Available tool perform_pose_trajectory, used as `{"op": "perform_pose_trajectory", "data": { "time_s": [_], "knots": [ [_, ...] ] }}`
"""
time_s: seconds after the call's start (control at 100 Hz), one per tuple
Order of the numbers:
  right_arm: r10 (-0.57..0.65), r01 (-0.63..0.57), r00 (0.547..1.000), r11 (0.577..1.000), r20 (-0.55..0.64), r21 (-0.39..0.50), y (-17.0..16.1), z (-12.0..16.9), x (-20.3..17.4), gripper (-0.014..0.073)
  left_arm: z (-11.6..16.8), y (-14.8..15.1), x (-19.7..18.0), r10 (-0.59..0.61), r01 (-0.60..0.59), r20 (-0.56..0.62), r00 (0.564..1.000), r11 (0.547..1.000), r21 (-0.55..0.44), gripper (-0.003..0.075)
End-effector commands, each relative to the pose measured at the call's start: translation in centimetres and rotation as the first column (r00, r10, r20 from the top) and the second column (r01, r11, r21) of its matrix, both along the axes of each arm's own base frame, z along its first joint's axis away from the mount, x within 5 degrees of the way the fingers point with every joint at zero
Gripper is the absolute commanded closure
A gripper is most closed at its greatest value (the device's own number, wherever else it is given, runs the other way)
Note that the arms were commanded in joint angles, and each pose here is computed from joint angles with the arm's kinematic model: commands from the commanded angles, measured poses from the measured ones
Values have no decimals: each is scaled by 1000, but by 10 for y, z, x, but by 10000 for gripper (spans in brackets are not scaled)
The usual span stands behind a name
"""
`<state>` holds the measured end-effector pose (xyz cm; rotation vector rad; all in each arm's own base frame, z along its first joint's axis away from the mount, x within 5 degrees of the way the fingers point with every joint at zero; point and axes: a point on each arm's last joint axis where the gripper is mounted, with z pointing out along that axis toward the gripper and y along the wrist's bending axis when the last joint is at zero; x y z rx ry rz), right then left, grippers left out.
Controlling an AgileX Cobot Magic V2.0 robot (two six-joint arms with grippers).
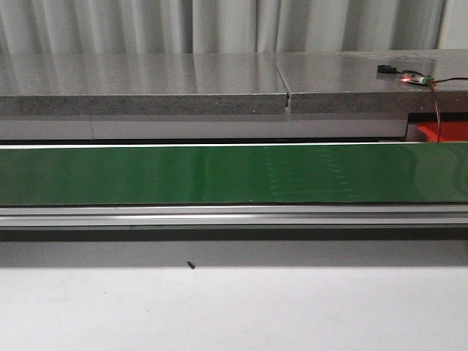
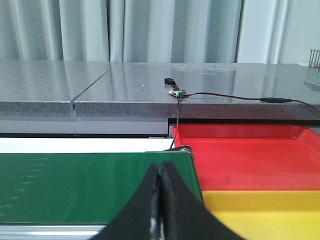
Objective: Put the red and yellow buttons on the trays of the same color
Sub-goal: 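Grasp a red button from the cluster with the left gripper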
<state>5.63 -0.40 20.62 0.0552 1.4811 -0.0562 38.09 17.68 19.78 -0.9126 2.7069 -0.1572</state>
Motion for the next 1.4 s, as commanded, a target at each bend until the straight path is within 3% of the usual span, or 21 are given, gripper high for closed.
{"op": "perform_pose_trajectory", "data": {
  "time_s": [0.0,0.18,0.3,0.46,0.83,1.01,1.15,1.39],
  "knots": [
    [5,-2,994,1000,108,-24,1,13,-4,662,34,1,3,14,-19,113,994,999,42,257],
    [5,-2,994,1000,108,-24,1,13,-4,662,34,1,3,15,-20,116,993,999,44,461],
    [5,-2,994,1000,108,-24,1,13,-4,662,34,1,3,14,-19,116,993,999,43,533],
    [5,-2,994,1000,108,-24,1,13,-4,662,41,0,1,7,-14,126,992,999,50,532],
    [5,-2,994,1000,108,-24,1,13,-4,662,108,-12,-27,-24,-4,218,976,992,129,532],
    [5,-2,994,1000,108,-24,1,13,-4,662,128,-35,-34,-98,62,240,966,986,153,532],
    [5,-2,994,1000,108,-24,1,13,-4,662,134,-61,-33,-160,119,261,952,979,165,532],
    [5,-2,994,1000,108,-24,1,13,-4,662,120,-84,-27,-216,182,243,946,971,155,532]
  ]
}}
